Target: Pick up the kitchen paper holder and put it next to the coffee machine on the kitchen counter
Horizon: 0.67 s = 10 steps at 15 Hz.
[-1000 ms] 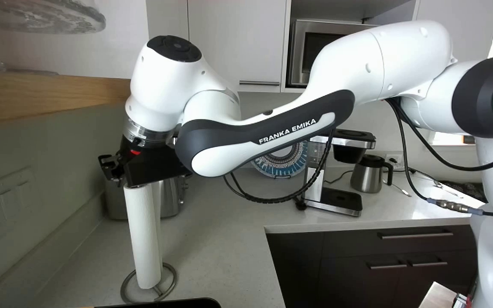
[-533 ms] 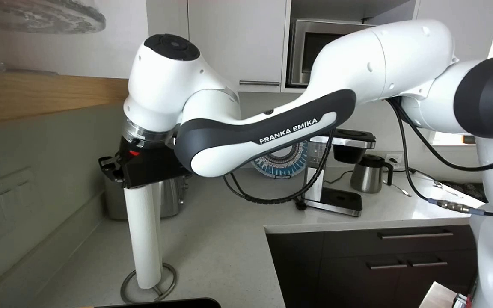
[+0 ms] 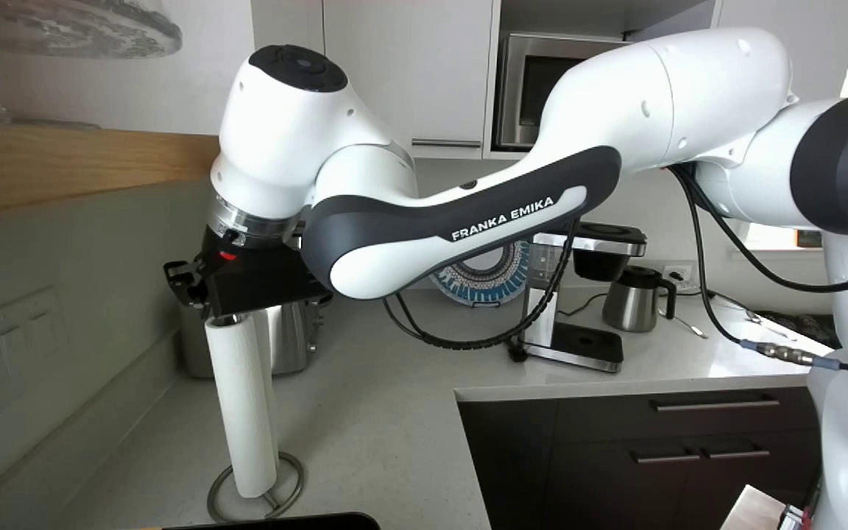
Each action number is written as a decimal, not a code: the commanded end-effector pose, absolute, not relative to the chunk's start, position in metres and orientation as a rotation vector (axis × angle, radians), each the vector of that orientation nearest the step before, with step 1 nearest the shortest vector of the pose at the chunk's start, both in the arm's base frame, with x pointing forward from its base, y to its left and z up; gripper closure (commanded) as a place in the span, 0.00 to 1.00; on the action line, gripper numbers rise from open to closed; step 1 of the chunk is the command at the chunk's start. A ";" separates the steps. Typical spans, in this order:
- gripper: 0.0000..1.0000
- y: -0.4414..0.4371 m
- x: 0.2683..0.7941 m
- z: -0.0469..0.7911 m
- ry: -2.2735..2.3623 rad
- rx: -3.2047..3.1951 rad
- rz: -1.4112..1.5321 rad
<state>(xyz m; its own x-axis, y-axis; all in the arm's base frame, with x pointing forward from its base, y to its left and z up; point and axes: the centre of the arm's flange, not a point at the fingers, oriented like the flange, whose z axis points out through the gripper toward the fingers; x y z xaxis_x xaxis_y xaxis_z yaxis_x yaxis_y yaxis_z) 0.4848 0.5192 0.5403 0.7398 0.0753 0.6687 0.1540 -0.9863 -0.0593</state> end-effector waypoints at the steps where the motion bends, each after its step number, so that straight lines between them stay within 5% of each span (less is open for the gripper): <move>1: 0.59 0.515 0.476 0.541 -0.147 -2.844 -1.060; 10: 0.64 0.509 0.478 0.537 -0.121 -2.878 -1.036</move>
<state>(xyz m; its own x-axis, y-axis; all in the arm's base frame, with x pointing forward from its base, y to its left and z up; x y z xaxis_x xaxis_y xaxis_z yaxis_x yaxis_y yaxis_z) 0.4859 0.5158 0.5385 0.7495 0.0646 0.6589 0.1294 -0.9903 -0.0501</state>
